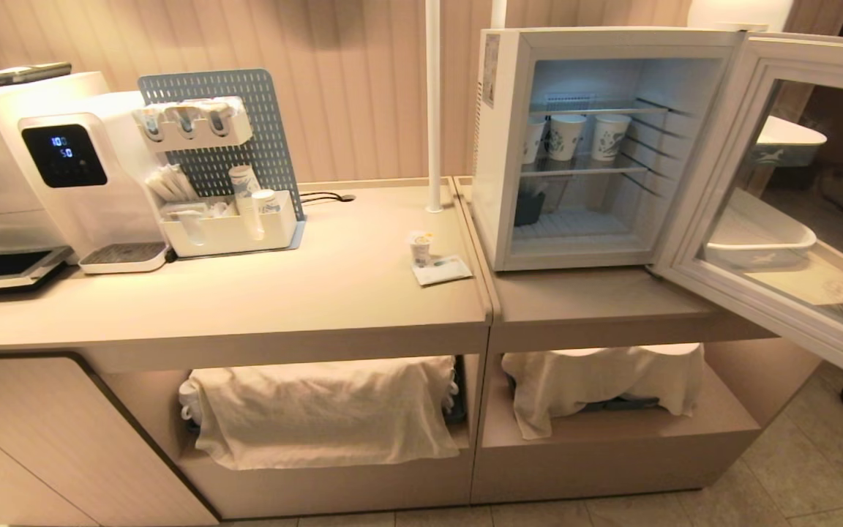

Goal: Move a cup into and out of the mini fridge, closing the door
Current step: Put the yoghurt in the freezer

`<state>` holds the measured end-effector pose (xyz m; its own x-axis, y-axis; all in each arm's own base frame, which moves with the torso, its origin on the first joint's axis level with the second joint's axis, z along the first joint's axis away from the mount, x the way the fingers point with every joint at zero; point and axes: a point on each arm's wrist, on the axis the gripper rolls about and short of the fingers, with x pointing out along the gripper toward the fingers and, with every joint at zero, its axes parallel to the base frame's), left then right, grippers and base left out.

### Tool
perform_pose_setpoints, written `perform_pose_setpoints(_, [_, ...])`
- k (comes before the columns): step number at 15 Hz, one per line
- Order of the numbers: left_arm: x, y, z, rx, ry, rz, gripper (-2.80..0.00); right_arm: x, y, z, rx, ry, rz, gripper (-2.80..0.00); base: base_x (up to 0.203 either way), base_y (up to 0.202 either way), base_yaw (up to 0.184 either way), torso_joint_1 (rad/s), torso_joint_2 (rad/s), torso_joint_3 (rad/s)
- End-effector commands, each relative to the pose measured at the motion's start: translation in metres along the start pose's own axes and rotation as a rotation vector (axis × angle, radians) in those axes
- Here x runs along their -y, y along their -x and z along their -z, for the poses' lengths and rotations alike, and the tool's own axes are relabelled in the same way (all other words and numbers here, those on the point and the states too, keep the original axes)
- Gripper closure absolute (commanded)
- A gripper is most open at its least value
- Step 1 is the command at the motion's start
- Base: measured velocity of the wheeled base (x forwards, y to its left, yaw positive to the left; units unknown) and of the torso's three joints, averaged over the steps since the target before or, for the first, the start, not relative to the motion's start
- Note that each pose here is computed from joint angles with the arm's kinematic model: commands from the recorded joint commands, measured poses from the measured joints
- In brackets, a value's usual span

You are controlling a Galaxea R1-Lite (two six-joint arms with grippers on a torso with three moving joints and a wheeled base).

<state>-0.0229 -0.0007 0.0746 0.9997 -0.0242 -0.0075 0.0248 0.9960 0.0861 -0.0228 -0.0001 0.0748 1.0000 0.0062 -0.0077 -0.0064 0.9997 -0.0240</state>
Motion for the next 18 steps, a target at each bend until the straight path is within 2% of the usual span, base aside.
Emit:
perform_pose_setpoints(1, [0.0000, -0.0001, 0.0003, -0.001, -0.001, -0.004, 0.00, 0.0000, -0.0001, 0.0001, -0.001, 0.001, 0.000, 0.00, 0.000, 0.000, 0.000, 0.000, 0.00, 0.000])
perform_pose_setpoints(4, [-0.0001, -0.0001, 0.0002, 0.001, 0.000, -0.006, 0.00, 0.0000, -0.0001, 0.0000, -0.001, 0.001, 0.000, 0.00, -0.002, 0.087, 0.000, 0.002, 0.00, 0.002])
perform_pose_setpoints(18, [0.0000, -0.0001, 0.0000, 0.003, -0.001, -0.003, 0.00, 0.0000, -0.0001, 0.0001, -0.002, 0.001, 0.000, 0.00, 0.000, 0.193, 0.000, 0.002, 0.00, 0.002])
